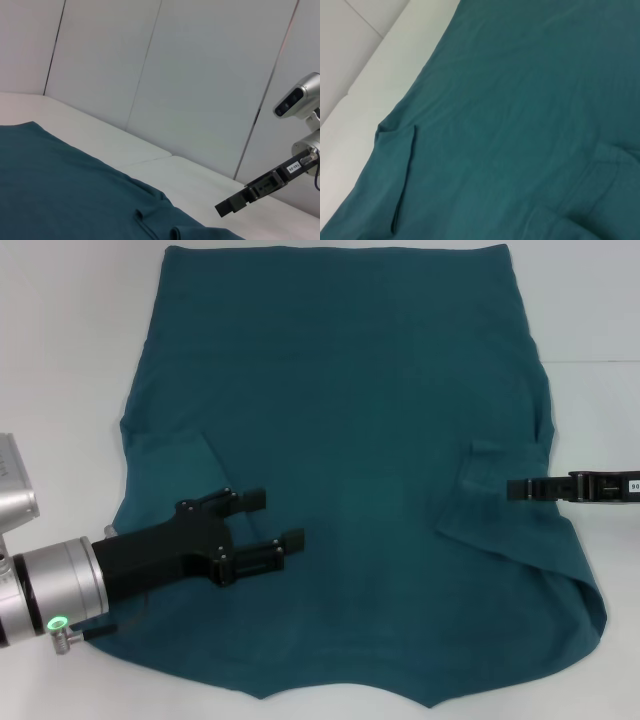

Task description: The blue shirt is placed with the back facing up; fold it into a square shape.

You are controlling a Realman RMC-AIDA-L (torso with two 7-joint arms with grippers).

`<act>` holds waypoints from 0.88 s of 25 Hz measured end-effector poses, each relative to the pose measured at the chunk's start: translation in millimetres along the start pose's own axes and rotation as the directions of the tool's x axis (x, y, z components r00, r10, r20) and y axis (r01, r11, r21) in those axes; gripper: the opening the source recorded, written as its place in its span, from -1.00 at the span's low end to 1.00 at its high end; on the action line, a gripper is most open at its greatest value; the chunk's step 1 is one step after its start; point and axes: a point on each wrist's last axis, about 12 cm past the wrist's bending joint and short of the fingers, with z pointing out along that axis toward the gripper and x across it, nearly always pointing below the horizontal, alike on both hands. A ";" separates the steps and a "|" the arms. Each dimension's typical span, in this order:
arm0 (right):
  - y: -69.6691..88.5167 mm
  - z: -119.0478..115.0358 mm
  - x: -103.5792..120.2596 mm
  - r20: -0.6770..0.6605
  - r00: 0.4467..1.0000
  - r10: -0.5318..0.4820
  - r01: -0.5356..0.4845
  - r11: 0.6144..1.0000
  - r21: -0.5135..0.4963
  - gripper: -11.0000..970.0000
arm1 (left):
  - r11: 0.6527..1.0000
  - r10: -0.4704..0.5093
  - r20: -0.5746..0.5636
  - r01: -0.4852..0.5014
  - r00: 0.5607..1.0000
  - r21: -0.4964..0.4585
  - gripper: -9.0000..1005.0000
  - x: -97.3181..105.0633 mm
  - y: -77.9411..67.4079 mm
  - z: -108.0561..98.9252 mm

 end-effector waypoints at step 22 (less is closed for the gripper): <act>4.4 5.2 -1.6 -0.006 1.000 -0.016 0.016 1.000 -0.010 0.44 | 1.000 0.010 0.001 -0.010 1.000 0.007 0.71 -3.4 1.0 2.7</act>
